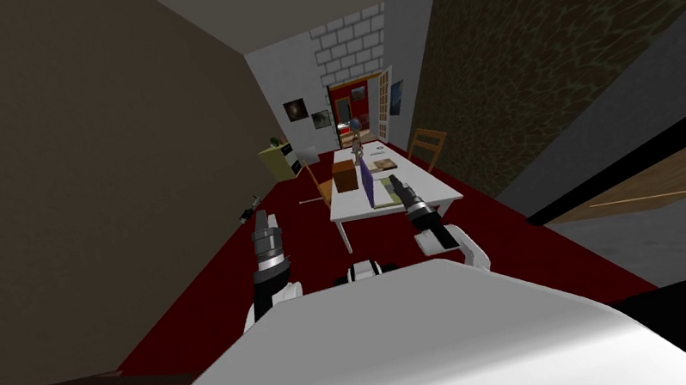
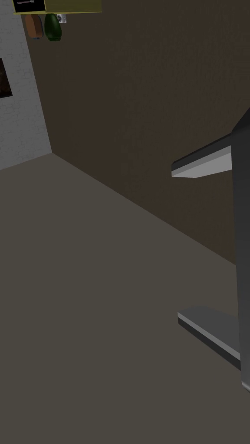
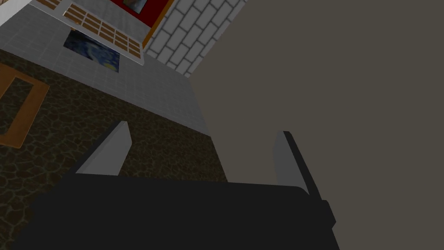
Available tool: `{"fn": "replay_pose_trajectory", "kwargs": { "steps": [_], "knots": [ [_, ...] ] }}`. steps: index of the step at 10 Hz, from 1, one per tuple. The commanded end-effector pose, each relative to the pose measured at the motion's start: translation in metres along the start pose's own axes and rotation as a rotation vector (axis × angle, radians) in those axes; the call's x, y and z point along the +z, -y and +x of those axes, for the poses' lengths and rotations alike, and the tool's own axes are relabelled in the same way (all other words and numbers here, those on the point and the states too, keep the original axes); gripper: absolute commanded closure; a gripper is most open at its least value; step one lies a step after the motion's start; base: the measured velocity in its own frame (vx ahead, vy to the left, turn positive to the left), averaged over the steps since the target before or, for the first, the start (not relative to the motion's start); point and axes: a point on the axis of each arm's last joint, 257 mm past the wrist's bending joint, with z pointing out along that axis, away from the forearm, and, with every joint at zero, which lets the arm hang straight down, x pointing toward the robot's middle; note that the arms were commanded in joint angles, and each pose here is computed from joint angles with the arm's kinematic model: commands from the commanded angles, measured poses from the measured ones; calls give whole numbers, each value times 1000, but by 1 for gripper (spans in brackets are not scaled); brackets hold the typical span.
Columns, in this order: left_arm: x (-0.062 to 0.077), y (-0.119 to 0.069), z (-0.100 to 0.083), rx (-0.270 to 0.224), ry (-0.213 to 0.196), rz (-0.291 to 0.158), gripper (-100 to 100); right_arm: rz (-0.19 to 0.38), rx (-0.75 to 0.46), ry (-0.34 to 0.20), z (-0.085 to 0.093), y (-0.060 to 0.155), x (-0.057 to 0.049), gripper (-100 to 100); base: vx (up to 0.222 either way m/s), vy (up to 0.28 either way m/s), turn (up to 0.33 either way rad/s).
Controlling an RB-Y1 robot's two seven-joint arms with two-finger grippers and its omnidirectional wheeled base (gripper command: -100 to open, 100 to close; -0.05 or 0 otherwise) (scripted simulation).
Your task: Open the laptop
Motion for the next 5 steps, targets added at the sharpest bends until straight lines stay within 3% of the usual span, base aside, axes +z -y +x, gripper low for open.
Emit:
{"fn": "replay_pose_trajectory", "kwargs": {
  "steps": [1,2,5],
  "knots": [
    [0,0,0,0,0,0,0,41,-142,-37,15,14,18,-100,-53,30,33],
    [0,0,0,0,0,0,0,41,-148,-37,15,14,18,-100,-35,21,12],
    [0,0,0,0,0,0,0,91,-324,-80,30,31,41,-100,-45,29,34]
  ]
}}
